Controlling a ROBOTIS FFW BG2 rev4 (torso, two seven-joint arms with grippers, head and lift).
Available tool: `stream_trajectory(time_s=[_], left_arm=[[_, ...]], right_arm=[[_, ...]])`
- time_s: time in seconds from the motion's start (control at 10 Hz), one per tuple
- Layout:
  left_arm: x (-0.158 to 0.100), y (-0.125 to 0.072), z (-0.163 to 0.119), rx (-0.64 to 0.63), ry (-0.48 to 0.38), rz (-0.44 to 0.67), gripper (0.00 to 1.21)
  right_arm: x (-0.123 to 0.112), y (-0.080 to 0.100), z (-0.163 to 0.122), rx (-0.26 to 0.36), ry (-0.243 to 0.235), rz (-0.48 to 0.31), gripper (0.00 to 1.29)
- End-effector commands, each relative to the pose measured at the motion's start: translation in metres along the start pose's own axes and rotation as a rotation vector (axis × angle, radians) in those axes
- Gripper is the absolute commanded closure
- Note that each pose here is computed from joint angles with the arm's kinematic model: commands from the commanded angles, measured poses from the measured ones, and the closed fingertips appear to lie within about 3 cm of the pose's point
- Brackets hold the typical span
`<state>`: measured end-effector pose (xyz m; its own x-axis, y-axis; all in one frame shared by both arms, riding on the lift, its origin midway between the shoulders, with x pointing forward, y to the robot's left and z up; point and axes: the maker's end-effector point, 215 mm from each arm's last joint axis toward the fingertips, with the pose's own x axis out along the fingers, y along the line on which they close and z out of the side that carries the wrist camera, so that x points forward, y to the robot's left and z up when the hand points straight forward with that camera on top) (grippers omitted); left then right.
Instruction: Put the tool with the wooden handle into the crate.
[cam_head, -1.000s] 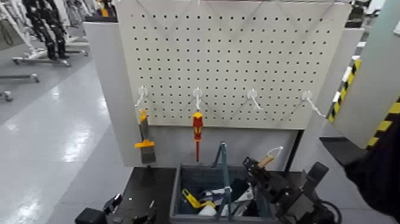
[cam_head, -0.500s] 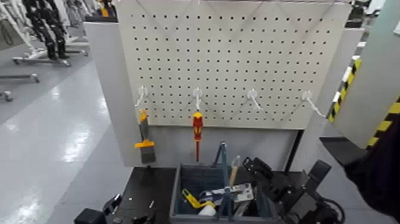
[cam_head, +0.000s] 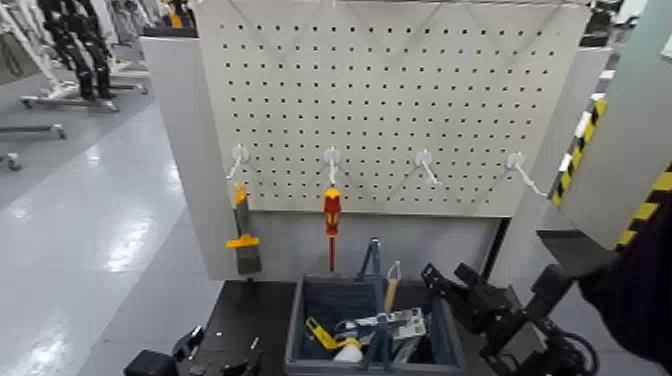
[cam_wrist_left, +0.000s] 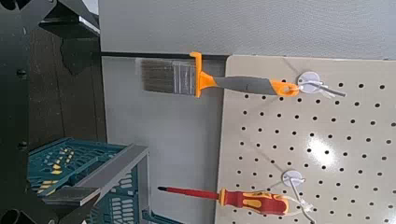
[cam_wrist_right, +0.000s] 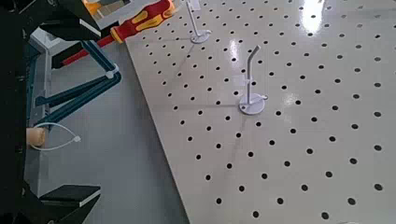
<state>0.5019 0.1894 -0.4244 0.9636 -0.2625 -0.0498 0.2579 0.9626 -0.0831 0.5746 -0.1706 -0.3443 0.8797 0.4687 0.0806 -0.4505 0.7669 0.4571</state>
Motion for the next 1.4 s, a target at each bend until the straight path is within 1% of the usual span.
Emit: stream_trajectory(time_s=[0.1,0.3,0.4,0.5,0.7,0.8,0.9,1.1,1.2,1.4], left_arm=[[0.001,0.0,0.0,0.0,0.0,0.0,0.11],[0.001,0.0,0.0,0.0,0.003,0.0,0.11],[0.0,0.001,-0.001,0.001,0.003,0.0,0.11],[0.0,0.001,-0.001,0.001,0.005,0.0,0.11],[0.0,0.001,-0.001,0.002,0.005,-0.002,0.11],[0.001,0.001,0.001,0.005,0.001,-0.001,0.11],[0.0,0.002,0.001,0.006,0.001,0.003,0.11],[0.0,0.003,0.001,0.008,-0.001,0.007,0.11],[0.0,0.004,0.002,0.01,-0.003,0.011,0.11],[-0.004,0.005,0.008,0.016,-0.029,0.03,0.11]], right_arm=[[-0.015,-0.006,0.019,-0.137,-0.032,-0.093,0.11],[-0.032,-0.014,0.023,-0.228,-0.04,-0.198,0.11],[-0.041,-0.02,0.021,-0.279,-0.028,-0.248,0.11],[-0.049,-0.023,0.019,-0.32,-0.019,-0.284,0.11],[-0.061,-0.026,0.015,-0.378,-0.02,-0.332,0.11],[-0.069,-0.028,0.009,-0.39,-0.021,-0.366,0.11],[-0.078,-0.029,0.001,-0.389,-0.02,-0.386,0.11],[-0.09,-0.025,-0.012,-0.385,-0.035,-0.419,0.11],[-0.098,-0.024,-0.019,-0.394,-0.036,-0.439,0.12],[-0.108,-0.023,-0.03,-0.387,-0.04,-0.464,0.12]])
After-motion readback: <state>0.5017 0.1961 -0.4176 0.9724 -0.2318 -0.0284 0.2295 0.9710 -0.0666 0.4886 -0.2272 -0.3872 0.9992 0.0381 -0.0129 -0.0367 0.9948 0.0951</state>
